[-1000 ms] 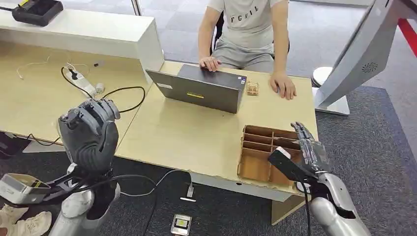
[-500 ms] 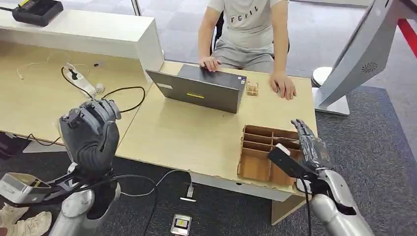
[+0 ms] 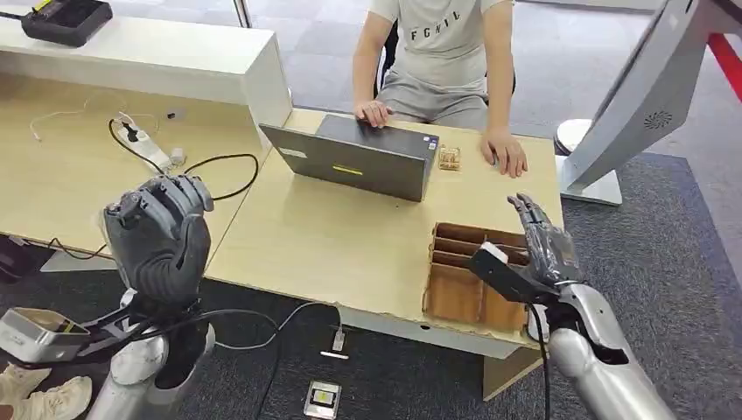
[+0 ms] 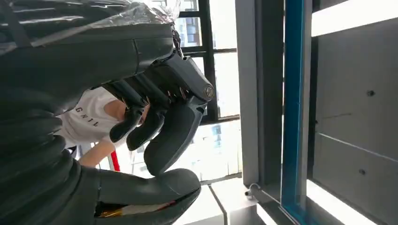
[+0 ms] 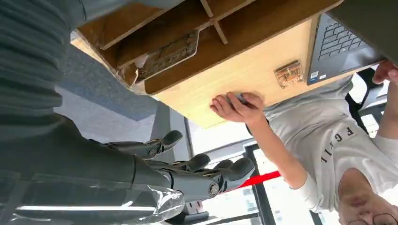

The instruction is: Pass the card to the sensor for recognition and then transmit it.

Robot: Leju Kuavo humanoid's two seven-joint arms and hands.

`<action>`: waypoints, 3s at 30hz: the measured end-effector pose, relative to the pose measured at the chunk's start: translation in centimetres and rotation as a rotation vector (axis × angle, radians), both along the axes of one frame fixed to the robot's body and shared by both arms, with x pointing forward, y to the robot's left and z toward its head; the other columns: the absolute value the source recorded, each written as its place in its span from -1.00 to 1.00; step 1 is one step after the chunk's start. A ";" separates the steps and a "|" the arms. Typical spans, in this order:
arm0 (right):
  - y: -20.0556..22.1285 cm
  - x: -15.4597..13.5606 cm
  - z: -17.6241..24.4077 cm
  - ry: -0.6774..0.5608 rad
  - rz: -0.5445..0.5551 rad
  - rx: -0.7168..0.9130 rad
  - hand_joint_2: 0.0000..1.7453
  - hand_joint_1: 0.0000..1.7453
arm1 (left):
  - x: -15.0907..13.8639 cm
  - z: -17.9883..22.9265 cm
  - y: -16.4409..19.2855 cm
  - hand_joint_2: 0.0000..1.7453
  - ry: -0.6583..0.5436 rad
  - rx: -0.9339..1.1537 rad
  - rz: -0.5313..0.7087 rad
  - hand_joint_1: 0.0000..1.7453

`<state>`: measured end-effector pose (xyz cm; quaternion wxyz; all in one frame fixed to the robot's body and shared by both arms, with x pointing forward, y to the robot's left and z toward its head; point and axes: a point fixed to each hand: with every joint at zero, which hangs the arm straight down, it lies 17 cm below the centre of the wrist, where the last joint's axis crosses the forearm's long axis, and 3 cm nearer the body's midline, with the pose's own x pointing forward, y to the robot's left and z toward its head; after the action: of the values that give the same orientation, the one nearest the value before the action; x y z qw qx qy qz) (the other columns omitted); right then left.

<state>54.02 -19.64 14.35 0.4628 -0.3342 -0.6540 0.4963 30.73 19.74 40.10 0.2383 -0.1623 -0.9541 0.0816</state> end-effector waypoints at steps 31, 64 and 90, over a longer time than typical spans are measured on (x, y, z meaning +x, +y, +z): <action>-3.8 1.9 -1.3 0.023 -0.088 -0.076 1.00 1.00 | 0.0 0.1 0.2 1.00 -0.003 -0.004 0.013 0.76; -6.2 0.2 -4.6 0.099 -0.135 -0.076 1.00 -1.00 | 1.0 -0.1 -0.2 1.00 0.019 -0.013 -0.012 0.82; -3.8 0.5 -3.4 0.078 -0.080 -0.069 1.00 1.00 | 1.2 -0.4 -0.4 1.00 0.021 -0.009 -0.008 0.88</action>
<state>54.51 -23.40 10.91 0.4955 -0.3566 -0.6041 0.5123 31.89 19.35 39.70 0.2481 -0.1664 -0.9504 0.0865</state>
